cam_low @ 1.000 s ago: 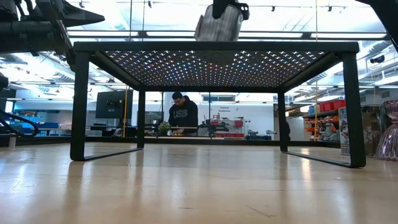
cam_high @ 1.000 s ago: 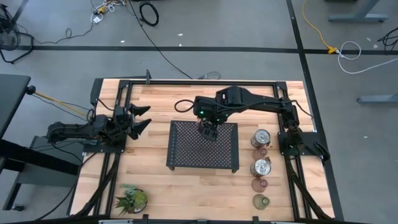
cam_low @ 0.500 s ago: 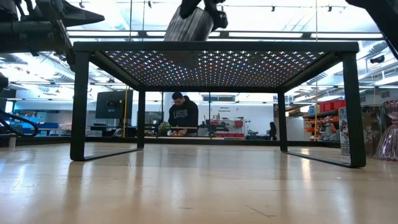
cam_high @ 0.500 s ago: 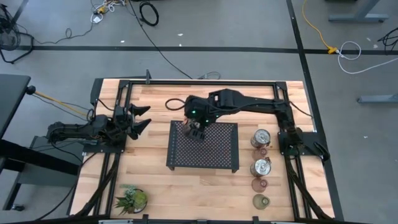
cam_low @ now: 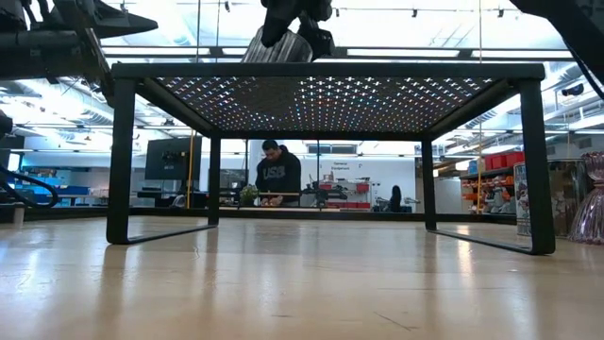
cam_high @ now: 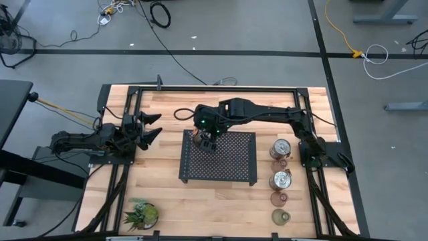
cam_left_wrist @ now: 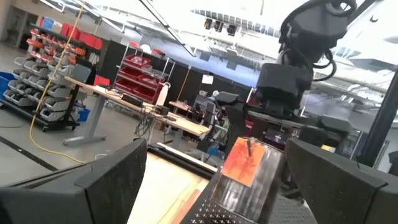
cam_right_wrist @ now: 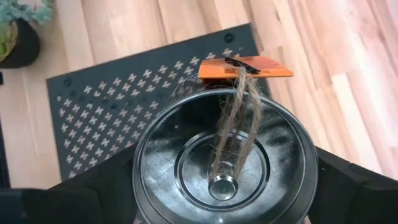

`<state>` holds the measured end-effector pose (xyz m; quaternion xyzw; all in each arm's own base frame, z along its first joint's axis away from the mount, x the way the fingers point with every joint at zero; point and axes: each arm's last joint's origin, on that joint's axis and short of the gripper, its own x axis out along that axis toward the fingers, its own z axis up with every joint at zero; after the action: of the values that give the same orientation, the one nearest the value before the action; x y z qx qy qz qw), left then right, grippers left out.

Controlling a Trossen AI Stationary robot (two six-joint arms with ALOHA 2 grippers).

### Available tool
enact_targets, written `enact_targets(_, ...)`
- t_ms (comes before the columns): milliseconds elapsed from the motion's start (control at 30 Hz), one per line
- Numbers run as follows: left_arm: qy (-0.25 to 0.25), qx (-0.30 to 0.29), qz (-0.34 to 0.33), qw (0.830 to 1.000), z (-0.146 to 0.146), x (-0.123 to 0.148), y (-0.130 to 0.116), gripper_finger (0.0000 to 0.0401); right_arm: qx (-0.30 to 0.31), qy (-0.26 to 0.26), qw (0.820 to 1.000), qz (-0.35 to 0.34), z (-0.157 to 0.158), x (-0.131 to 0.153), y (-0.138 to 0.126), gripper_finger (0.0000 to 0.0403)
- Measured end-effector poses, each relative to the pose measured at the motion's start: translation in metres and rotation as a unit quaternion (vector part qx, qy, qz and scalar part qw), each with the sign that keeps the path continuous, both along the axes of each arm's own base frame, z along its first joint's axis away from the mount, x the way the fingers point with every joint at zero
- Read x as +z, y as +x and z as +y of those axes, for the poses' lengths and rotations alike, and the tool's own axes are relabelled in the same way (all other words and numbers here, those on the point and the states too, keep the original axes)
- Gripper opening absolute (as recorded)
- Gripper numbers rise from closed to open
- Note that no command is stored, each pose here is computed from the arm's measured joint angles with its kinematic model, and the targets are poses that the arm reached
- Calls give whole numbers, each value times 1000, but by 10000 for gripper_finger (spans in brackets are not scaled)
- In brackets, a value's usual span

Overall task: Pick & Place candle stick holders
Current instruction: Put the orange scented candle on the shelf

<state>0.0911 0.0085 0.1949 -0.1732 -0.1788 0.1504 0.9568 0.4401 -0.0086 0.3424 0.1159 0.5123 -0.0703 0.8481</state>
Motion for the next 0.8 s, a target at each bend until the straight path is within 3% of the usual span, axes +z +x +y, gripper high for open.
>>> enact_targets(167,0,0,1,1000,0,0,0,385,-3,-20,1000,0,-1,0,0,337)
enact_targets(367,0,0,0,1000,0,0,0,385,2,-9,1000,-3,0,1,0,388)
enact_targets(800,0,0,0,1000,0,0,0,385,-4,-37,999,-29,-3,1,7,378)
